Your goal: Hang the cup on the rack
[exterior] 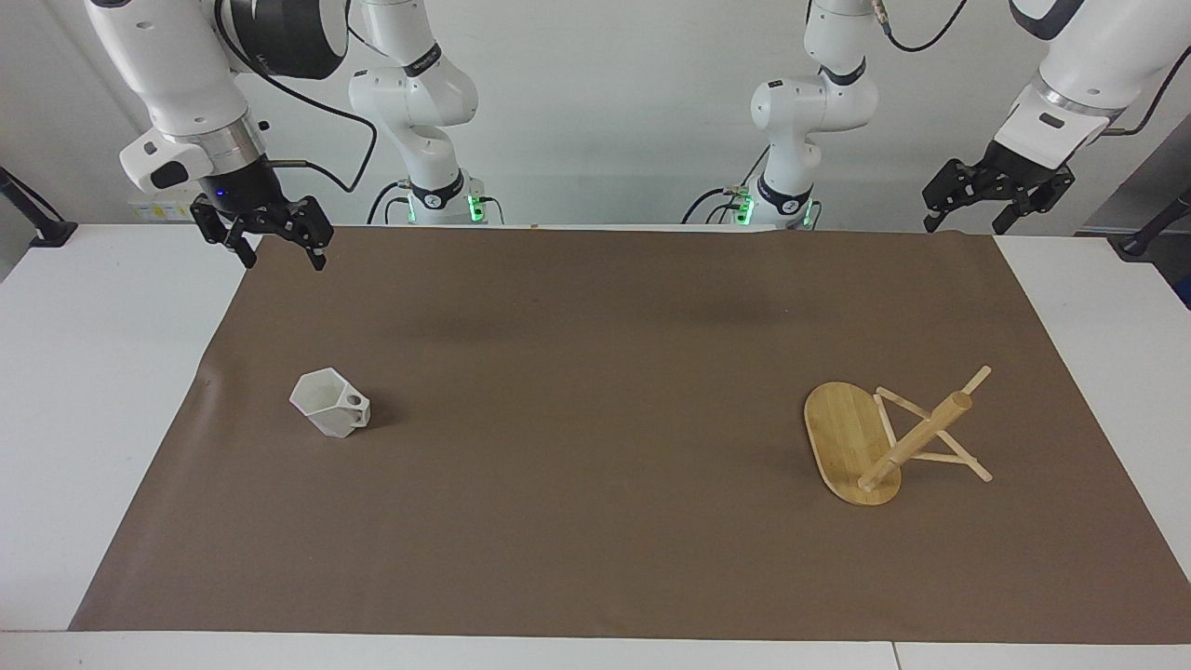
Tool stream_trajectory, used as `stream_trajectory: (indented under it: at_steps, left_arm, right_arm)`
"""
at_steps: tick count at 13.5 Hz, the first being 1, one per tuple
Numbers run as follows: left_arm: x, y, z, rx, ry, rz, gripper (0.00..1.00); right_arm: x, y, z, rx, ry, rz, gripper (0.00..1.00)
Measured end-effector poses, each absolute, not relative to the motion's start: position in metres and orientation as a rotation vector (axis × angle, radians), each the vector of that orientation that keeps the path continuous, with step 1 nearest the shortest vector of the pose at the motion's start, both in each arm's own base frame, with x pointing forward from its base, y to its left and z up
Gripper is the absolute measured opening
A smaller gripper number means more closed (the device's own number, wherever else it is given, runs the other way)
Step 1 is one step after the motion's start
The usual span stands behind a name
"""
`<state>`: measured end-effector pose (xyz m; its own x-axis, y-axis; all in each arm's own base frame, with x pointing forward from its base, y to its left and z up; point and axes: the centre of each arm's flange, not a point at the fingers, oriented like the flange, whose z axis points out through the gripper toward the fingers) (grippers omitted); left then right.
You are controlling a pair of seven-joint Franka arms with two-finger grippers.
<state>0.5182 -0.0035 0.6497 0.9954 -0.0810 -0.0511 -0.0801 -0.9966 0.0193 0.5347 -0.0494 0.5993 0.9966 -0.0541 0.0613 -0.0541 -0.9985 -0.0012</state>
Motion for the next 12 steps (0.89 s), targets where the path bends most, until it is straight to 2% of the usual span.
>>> stream_trajectory:
  at_steps: [12]
  left_arm:
    - [0.5182,-0.0035,0.6497,3.121,-0.126,-0.081,1.0]
  right_arm:
    - [0.5347,-0.0453,0.599,3.139,-0.074,0.091,1.0]
